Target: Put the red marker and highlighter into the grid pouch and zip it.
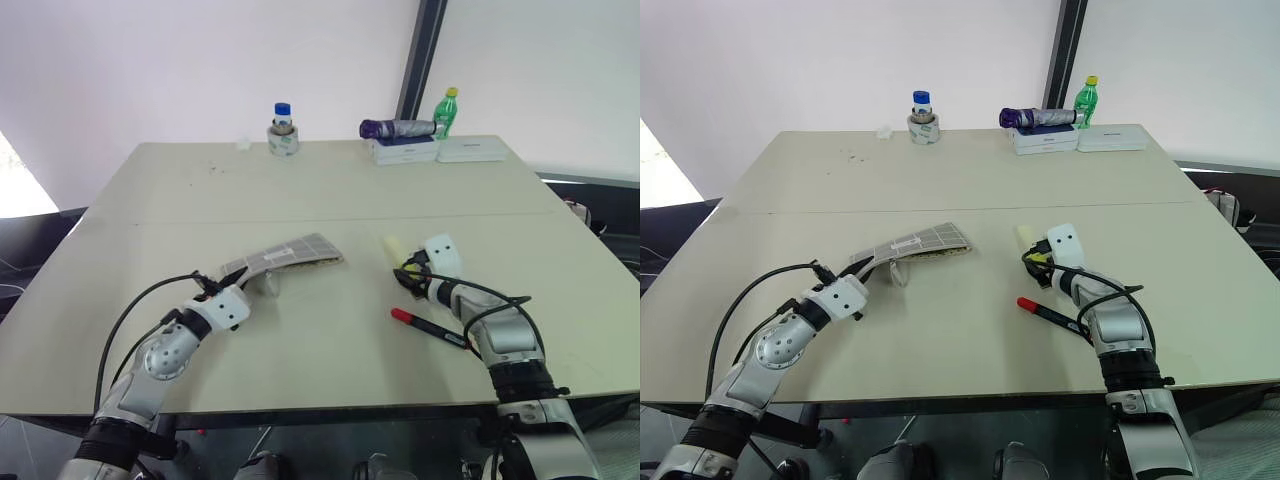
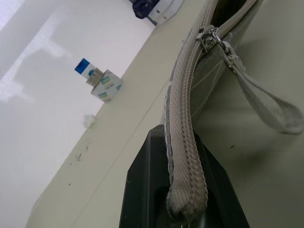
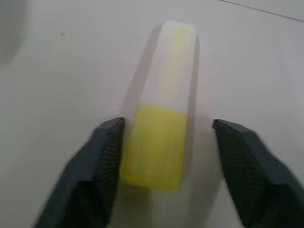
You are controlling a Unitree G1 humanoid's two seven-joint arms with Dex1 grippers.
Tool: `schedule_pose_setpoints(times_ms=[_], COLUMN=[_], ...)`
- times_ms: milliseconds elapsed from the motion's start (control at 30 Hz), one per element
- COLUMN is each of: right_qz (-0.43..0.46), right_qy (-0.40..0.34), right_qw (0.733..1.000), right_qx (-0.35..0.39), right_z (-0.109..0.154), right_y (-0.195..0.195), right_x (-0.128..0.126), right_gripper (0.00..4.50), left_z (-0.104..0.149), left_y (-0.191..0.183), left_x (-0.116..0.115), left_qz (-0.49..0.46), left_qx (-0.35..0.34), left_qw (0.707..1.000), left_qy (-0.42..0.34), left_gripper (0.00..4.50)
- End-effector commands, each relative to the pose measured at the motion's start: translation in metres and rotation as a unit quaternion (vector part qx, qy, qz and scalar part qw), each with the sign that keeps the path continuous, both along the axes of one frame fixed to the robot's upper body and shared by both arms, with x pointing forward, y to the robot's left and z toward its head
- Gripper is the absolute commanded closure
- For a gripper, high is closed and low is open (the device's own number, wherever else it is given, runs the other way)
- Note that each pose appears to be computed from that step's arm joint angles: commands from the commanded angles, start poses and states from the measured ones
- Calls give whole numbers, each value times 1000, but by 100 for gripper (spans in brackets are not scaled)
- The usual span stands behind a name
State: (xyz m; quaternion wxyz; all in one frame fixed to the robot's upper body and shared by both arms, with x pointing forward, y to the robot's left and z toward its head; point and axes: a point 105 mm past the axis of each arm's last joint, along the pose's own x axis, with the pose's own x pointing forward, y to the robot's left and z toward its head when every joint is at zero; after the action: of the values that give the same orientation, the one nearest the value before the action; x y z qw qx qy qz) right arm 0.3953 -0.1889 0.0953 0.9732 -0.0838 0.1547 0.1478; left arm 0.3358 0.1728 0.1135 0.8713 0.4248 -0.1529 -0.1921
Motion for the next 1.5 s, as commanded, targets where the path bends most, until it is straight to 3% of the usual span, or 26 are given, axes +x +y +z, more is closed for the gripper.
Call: schedule_pose_setpoints(times_ms=[33,67,167,233,300,433,633,967,1500], right_qz=[-6,0,57,200,280,392,374,364,383], right_qy=[7,5,-41,-102,-111,-94,-84,-94,-79], right_qw=[1000,1000,997,974,952,914,923,927,920], right_qx=[19,22,21,30,61,36,-19,11,17], right_z=[2,5,27,58,72,71,55,63,66], right_y=[-3,-2,9,41,59,78,86,92,93], right_x=[0,0,-4,-25,-46,-78,-65,-55,-61], right_gripper=[327,360,357,357,357,357,357,357,357], left_z=[18,18,18,18,18,18,21,26,19], left_y=[4,4,4,3,1,-1,-5,-10,-12], left_x=[-1,-1,0,1,1,4,6,5,3], left_qz=[8,7,6,5,0,-4,-10,-23,-24], left_qx=[-8,-7,-8,-19,-18,-19,-17,-5,1], left_qw=[999,999,999,999,1000,1000,999,999,999], left_qy=[-33,-33,-31,-26,-25,-22,-26,-32,-23], left_gripper=[450,450,450,450,450,450,450,450,450])
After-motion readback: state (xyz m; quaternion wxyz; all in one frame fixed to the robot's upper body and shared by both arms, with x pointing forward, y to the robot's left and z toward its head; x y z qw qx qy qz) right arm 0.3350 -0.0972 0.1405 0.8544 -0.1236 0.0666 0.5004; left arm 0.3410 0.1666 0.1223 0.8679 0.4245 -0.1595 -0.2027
